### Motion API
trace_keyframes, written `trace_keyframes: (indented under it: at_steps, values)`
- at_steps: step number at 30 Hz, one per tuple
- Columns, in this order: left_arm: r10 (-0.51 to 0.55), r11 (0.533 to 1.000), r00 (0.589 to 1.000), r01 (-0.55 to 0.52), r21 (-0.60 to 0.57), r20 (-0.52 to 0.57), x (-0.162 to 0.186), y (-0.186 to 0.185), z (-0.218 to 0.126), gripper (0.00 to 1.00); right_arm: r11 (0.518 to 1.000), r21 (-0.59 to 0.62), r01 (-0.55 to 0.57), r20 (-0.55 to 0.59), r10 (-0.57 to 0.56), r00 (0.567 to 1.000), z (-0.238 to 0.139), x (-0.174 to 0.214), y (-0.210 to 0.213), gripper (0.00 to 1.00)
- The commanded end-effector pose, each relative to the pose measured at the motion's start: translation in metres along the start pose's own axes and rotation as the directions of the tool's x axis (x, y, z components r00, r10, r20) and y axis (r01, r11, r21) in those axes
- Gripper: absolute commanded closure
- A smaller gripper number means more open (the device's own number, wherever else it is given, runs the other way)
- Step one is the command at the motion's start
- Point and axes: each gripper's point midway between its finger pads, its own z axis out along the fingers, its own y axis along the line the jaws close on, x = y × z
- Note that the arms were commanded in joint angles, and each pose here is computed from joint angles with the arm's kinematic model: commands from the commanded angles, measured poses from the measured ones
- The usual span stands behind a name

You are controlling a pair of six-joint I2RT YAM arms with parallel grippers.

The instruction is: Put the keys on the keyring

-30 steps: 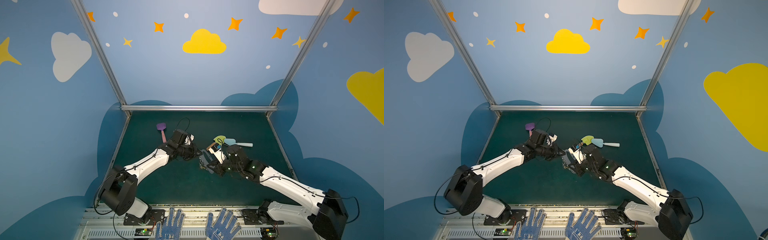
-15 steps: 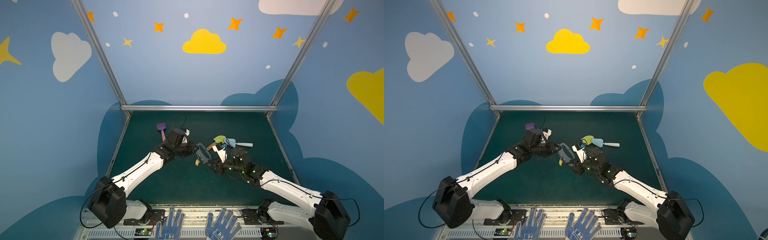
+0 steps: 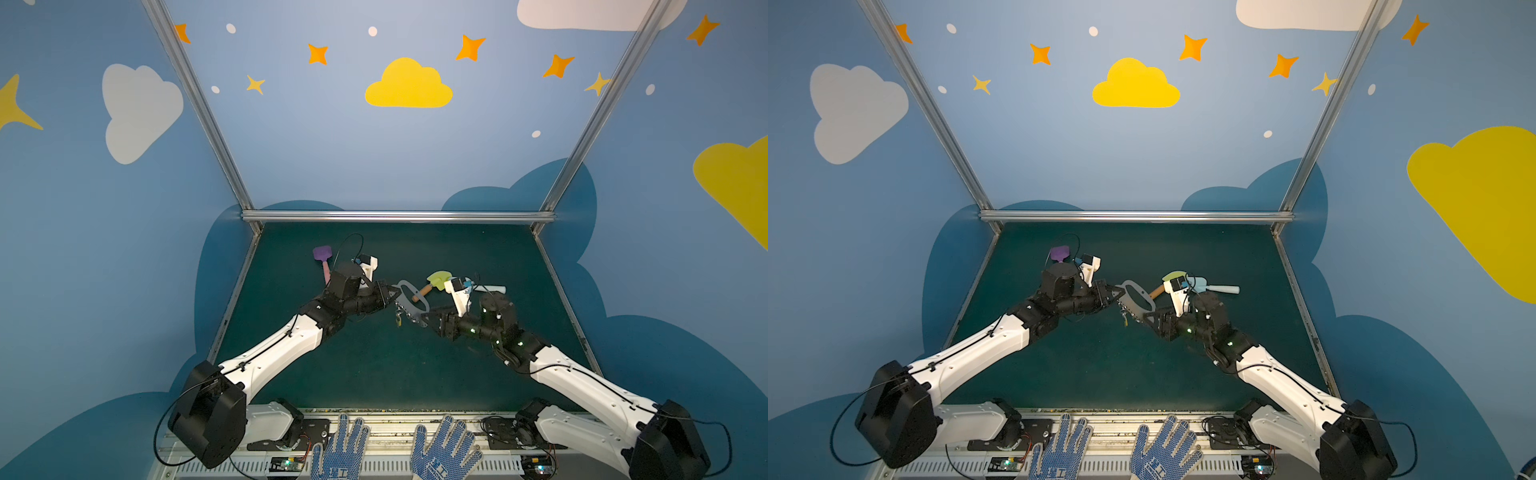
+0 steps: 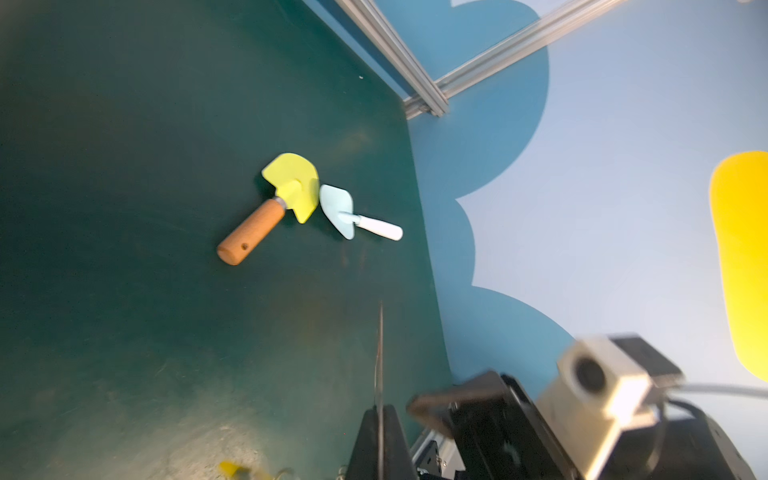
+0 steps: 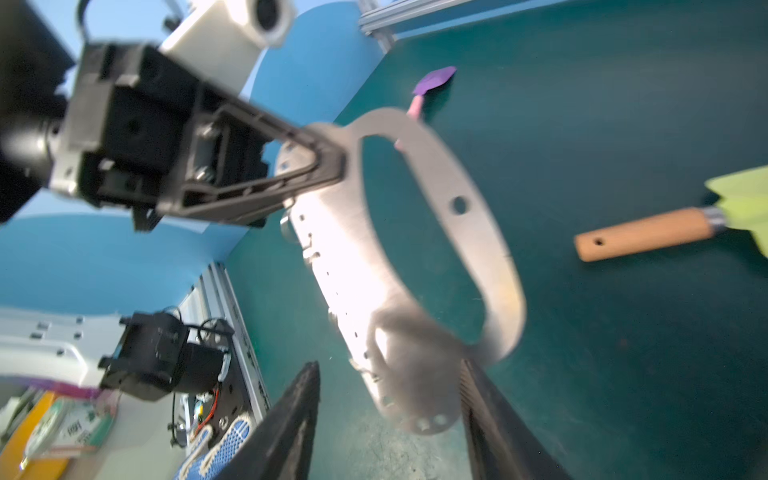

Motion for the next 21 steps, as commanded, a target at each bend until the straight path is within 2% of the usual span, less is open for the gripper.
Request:
trace_keyframes:
  at_steps: [1,8,14,18,21]
  values:
    - [0.055,0.990,0.998,-0.056,0.130,0.015,-0.005,-0.030,-0.010,0.96,0.997,-0.014,-0.075,0.008,0.075,0.997,-0.007,-0.016,-0.003,0.42]
    - [0.087,0.968,0.996,-0.080,0.238,-0.017,0.004,-0.047,-0.016,0.96,0.986,-0.065,-0.151,0.061,0.155,0.986,-0.016,-0.041,-0.019,0.38]
    - [0.112,0.948,0.993,-0.096,0.303,-0.036,0.007,-0.060,-0.020,0.96,0.944,-0.267,-0.194,0.009,0.204,0.979,-0.016,-0.048,-0.001,0.38]
    - [0.114,0.943,0.993,-0.095,0.319,-0.042,0.007,-0.063,-0.020,0.96,0.914,-0.352,-0.202,-0.022,0.208,0.978,-0.016,-0.047,0.012,0.43]
    - [0.113,0.939,0.993,-0.091,0.333,-0.048,0.007,-0.065,-0.020,0.96,0.904,-0.380,-0.198,-0.038,0.198,0.979,-0.017,-0.046,0.017,0.52]
